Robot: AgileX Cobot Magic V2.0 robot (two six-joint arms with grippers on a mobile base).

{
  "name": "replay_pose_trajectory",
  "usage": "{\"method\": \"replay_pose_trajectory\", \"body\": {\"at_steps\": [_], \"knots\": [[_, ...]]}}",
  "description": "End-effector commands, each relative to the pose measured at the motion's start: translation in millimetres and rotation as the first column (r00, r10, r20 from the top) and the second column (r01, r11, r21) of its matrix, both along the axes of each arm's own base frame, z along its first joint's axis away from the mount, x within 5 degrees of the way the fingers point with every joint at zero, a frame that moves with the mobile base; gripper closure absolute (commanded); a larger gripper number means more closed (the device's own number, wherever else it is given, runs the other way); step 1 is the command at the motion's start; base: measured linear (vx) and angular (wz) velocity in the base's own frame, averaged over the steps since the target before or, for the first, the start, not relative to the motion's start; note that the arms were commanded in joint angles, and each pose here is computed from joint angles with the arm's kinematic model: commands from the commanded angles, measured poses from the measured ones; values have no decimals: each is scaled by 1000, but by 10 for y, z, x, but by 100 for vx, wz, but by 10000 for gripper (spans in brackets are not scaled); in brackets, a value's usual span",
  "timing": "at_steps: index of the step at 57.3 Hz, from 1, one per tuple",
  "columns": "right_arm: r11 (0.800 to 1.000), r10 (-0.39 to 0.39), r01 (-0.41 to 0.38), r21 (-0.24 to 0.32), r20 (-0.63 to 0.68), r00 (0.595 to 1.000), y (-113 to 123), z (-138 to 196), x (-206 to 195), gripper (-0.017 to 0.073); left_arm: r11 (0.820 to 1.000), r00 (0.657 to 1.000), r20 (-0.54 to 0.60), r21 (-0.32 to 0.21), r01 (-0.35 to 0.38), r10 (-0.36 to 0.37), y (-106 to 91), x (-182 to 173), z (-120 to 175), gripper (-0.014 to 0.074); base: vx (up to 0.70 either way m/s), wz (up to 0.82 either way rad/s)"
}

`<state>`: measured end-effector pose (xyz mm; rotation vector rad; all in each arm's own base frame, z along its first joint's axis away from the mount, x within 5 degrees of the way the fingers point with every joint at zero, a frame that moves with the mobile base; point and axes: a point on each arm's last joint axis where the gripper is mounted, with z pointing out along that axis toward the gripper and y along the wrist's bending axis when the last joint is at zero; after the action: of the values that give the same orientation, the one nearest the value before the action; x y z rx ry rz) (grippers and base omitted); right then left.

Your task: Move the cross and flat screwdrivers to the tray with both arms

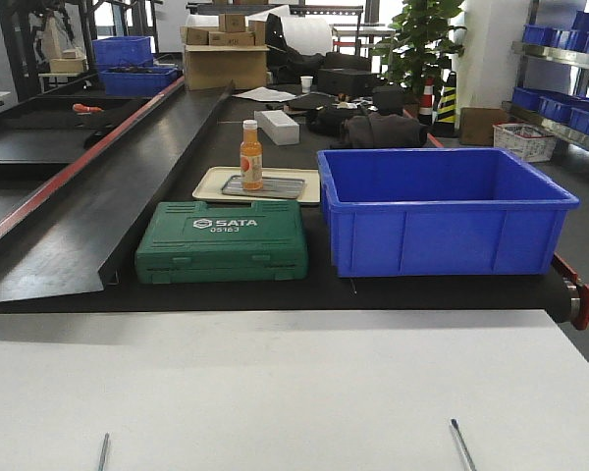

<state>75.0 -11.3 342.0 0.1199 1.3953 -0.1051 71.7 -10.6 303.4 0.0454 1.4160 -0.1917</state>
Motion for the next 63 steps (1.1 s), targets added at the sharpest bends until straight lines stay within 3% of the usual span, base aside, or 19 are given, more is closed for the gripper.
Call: {"method": "replay_pose_trajectory", "body": {"at_steps": [1,6,20,34,39,56,63], "knots": [[1000,-3,3,5,1,1000,-51,356,317,568,1000,1000,-28,11,-1,2,-40,266,371,592,0,0],[1000,-1,2,25,-53,999,-97,461,615,568,998,992,-125,65,7,1,-100,613,507,592,0,0],[998,1,17,61,-284,959,-186,220,1165,567,996,945,-326,92,20,11,-213,1372,323,589,0,0],[997,2,30,70,-412,911,-209,34,1284,501,994,919,-393,104,18,24,-243,1622,108,512,0,0],[997,2,31,71,-420,908,-210,26,1282,411,994,921,-390,104,16,25,-243,1632,105,437,0,0],[995,7,34,92,-418,908,-208,24,1281,-85,995,925,-380,103,13,27,-241,1635,115,169,0,0],[981,37,42,187,-402,915,-193,25,1284,-158,995,925,-380,103,13,27,-241,1635,115,151,0,0]]}}
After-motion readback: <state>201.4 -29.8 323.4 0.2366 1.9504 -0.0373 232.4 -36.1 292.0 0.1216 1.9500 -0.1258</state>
